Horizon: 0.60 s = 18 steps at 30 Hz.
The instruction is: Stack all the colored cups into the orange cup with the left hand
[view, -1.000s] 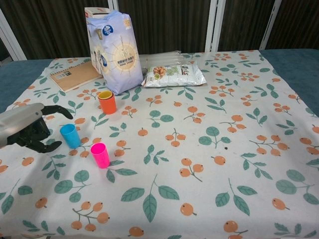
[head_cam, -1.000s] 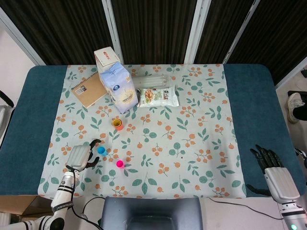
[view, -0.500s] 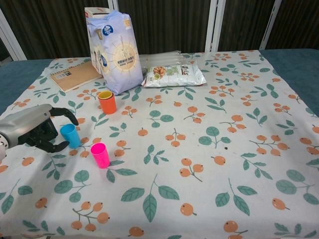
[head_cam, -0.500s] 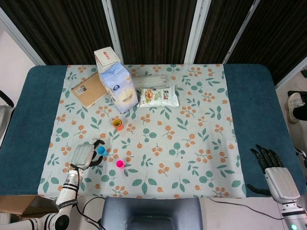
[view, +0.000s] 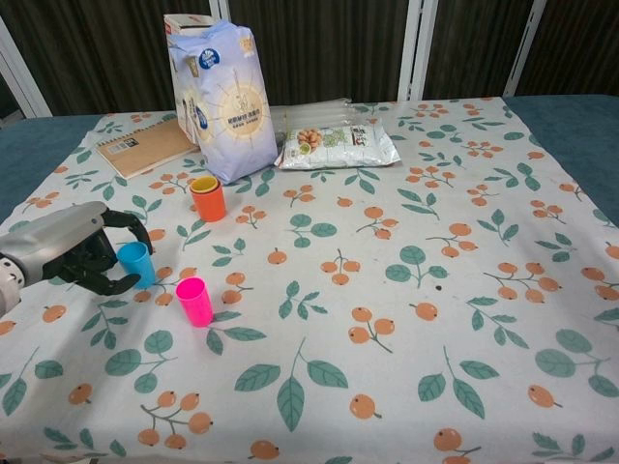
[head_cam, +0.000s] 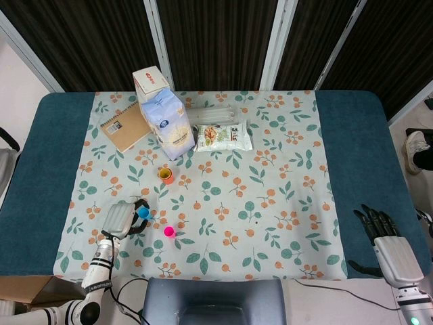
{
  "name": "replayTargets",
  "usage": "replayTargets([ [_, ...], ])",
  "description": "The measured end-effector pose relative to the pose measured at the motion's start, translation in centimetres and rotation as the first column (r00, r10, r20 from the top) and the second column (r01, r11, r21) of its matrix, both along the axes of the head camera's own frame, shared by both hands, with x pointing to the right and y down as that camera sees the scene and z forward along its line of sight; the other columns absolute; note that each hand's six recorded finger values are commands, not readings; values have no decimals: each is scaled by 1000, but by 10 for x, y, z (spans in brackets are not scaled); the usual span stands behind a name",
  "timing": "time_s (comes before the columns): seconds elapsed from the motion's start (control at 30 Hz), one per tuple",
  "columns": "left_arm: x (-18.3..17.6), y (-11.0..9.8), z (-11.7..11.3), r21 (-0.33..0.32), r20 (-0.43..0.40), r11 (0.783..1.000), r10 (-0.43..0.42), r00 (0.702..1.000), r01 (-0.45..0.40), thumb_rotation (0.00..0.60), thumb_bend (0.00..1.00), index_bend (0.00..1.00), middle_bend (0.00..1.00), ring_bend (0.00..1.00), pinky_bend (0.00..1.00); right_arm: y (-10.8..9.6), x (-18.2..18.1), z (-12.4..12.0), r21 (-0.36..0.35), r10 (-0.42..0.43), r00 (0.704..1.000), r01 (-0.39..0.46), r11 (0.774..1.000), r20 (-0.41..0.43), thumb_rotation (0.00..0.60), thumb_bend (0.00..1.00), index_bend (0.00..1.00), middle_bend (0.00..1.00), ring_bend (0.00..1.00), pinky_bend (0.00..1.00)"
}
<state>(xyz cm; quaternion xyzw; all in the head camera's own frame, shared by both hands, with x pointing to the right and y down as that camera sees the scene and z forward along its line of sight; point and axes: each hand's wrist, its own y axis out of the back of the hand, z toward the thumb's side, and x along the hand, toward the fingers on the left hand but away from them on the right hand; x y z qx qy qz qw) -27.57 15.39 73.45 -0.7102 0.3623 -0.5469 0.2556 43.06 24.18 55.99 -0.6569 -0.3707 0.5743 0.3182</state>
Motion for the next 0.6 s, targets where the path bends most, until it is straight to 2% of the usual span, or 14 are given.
replayTargets([
  [0.33,0,-5,-4,15,-15,1000,-14,1000,14,600,359,549,1000,1000,1000,0,0,0,-2,-2,1000,2,1000,-1,600,140,0,0,0,0],
  [0.43,3,-15,-12,44,-44,998,-32,999,34,600,358,548,1000,1000,1000,1,-1,1,-4,-3,1000,3,1000,-2,600,140,0,0,0,0],
  [0.6,17,-49,-34,133,-103,989,-53,993,67,600,355,542,1000,1000,1000,1,-1,3,-9,-4,1000,4,1000,-6,600,140,0,0,0,0],
])
